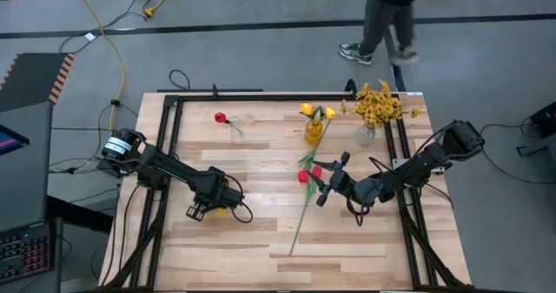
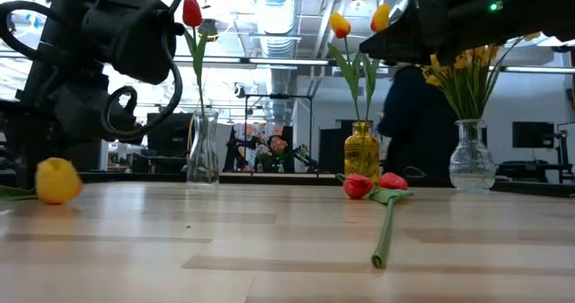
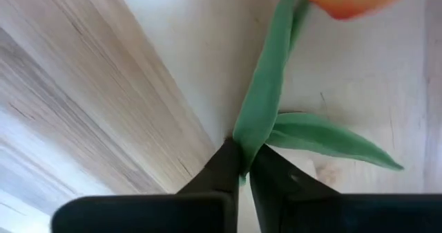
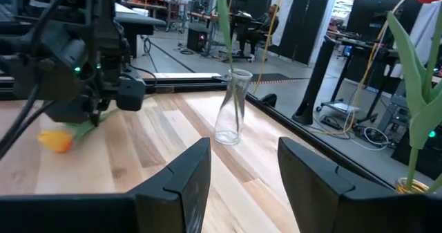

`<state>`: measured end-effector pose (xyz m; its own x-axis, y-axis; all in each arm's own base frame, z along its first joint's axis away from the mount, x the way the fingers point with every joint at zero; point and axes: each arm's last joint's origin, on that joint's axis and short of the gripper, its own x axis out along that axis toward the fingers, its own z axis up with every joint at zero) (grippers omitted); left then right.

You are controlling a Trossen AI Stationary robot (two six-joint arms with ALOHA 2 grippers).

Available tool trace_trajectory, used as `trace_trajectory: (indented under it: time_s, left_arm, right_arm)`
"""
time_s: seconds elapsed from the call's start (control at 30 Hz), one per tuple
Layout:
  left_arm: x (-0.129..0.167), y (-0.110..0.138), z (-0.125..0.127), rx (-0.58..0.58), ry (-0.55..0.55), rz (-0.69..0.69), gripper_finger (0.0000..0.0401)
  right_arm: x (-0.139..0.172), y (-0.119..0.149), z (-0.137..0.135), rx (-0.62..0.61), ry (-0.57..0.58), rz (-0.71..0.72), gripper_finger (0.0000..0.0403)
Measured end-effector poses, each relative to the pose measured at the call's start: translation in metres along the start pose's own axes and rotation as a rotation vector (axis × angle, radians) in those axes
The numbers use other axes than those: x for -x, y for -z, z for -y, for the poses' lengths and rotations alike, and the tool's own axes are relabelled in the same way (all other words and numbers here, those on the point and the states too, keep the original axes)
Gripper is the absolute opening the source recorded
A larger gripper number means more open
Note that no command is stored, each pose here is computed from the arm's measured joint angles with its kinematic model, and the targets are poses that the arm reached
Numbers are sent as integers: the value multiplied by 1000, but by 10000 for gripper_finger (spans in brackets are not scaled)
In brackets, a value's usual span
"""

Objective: Sort flowers into vase by color
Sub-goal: Put the yellow flower into the yellow flower vase

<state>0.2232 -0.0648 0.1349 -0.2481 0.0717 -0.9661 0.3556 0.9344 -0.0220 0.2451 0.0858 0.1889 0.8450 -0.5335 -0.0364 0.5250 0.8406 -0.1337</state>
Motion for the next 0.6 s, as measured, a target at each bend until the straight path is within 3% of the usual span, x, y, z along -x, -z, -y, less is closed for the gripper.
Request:
trace_trajectory:
  time_s: [0.27, 0.4, 0.6]
  left_arm:
    - [26, -20, -4, 13, 30, 138, 6]
    - [54, -36, -13, 34, 47, 275, 5]
    - [105, -57, -35, 83, 5, 533, 5]
  right_arm:
    - [10, -4, -5, -2, -44, 14, 196]
    - [18, -15, -3, 8, -63, 44, 196]
    - [37, -40, 4, 118, -104, 120, 196]
